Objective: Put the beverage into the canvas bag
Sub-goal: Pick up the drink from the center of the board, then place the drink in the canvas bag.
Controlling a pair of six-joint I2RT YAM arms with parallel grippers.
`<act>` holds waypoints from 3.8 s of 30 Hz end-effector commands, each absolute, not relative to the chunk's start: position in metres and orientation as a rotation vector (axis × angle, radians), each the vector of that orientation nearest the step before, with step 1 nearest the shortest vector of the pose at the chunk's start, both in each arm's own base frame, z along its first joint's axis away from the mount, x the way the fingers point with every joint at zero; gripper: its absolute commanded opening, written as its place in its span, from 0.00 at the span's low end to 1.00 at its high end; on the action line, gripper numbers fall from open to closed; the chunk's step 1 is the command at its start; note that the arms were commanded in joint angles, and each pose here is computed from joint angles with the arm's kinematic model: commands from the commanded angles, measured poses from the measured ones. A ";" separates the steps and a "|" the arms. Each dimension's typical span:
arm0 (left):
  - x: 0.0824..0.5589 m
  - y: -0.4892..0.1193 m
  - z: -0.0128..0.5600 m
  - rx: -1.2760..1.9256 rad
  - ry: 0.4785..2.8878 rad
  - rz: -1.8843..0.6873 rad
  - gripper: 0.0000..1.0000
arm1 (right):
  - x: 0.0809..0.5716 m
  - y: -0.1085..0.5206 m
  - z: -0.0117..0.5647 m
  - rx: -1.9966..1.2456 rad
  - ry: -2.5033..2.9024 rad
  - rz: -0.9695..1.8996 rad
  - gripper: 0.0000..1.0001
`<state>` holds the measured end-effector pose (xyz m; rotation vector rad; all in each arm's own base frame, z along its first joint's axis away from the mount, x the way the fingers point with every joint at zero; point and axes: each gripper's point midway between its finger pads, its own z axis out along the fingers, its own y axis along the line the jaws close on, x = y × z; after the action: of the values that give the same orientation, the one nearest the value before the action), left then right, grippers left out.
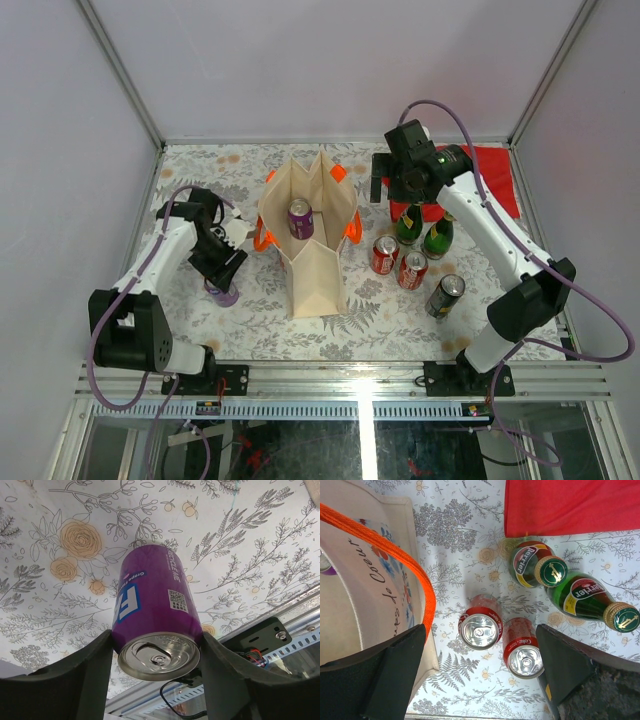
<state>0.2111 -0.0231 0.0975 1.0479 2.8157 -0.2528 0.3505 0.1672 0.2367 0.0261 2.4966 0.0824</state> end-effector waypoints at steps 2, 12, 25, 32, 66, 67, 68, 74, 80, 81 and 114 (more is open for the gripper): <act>0.196 -0.016 0.100 1.144 2.836 -0.255 0.42 | 0.350 0.161 0.249 0.061 2.455 0.093 0.99; 0.229 -0.028 0.139 1.020 2.753 -0.258 0.00 | 0.349 0.160 0.253 0.070 2.442 0.100 0.99; 0.308 -0.016 0.217 0.749 2.588 -0.138 0.00 | 0.351 0.160 0.259 0.069 2.418 0.105 0.99; 0.386 -0.019 0.313 0.522 2.313 -0.095 0.00 | 0.353 0.162 0.261 0.068 2.412 0.116 0.99; 0.375 -0.248 0.344 0.949 1.877 -0.546 0.00 | 0.340 0.149 0.264 0.131 2.401 0.088 0.99; 0.374 -0.247 0.339 0.962 1.887 -0.535 0.00 | 0.339 0.148 0.264 0.133 2.401 0.087 0.99; 0.372 -0.246 0.332 0.980 1.904 -0.530 0.00 | 0.339 0.148 0.263 0.132 2.401 0.087 0.99; 0.365 -0.260 0.278 1.100 2.006 -0.516 0.00 | 0.342 0.152 0.262 0.129 2.402 0.103 0.99; 0.384 -0.272 0.232 1.133 2.073 -0.456 0.00 | 0.342 0.151 0.265 0.128 2.402 0.096 0.99; 0.388 -0.272 0.225 1.133 2.091 -0.447 0.00 | 0.341 0.150 0.266 0.130 2.401 0.092 0.99; 0.430 -0.270 0.130 1.059 2.278 -0.172 0.07 | 0.337 0.148 0.265 0.157 2.413 0.085 0.99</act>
<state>0.4076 -0.2620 0.1230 1.1142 2.3644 -0.2170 0.3354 0.1541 0.2501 0.1171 2.4545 0.0923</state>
